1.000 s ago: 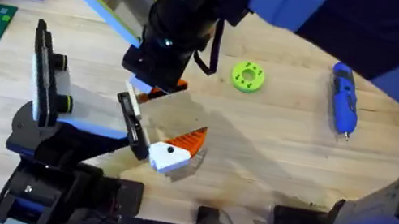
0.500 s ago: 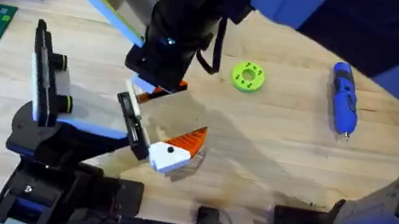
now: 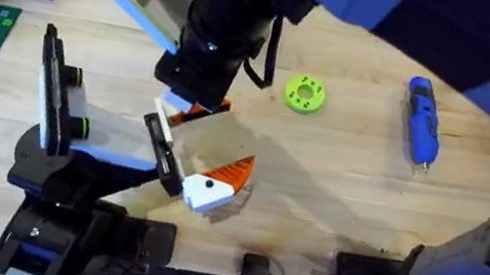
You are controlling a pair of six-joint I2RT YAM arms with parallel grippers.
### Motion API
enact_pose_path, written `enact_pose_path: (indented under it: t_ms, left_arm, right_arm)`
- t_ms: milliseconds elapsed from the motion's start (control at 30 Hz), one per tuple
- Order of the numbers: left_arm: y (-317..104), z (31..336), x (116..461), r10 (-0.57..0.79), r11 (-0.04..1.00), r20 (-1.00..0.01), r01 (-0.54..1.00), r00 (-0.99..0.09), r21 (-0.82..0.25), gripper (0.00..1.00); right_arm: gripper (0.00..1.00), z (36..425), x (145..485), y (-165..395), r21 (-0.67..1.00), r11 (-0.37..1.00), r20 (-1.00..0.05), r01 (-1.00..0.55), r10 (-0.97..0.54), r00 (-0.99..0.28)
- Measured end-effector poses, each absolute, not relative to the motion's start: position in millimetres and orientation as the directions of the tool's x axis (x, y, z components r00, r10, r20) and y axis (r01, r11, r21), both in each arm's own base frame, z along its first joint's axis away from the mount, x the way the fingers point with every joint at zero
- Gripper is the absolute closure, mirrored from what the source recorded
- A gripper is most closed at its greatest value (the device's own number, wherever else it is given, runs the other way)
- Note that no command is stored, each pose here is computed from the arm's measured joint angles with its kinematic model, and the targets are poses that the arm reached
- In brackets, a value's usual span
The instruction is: Pick up the gripper from the table and insert it into the empty holder that is missing its gripper. Then pick up a screw, insert it into the mounting hole, and use the screwdriver to tighten it. Finally, clean up the table by picking up the vegetable and placing it into the bucket.
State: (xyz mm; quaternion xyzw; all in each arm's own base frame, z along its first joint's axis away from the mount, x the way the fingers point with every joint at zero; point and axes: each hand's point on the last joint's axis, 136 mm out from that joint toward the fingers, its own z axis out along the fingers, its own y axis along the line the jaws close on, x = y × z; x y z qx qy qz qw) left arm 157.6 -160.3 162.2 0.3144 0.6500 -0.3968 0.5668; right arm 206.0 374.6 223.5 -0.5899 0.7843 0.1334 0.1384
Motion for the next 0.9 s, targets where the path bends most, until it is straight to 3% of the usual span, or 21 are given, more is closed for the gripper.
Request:
enact_pose_path:
  t_ms: [900]
  left_arm:
    - [-160.2, 162.1, 157.7, -0.042, 0.488, -0.986, 0.858, -0.161, -0.161, 0.014]
  right_arm:
    - [0.998, 214.2, 206.1, 373.6, 0.05, 0.271, -0.341, -0.961, -0.9, -0.272]
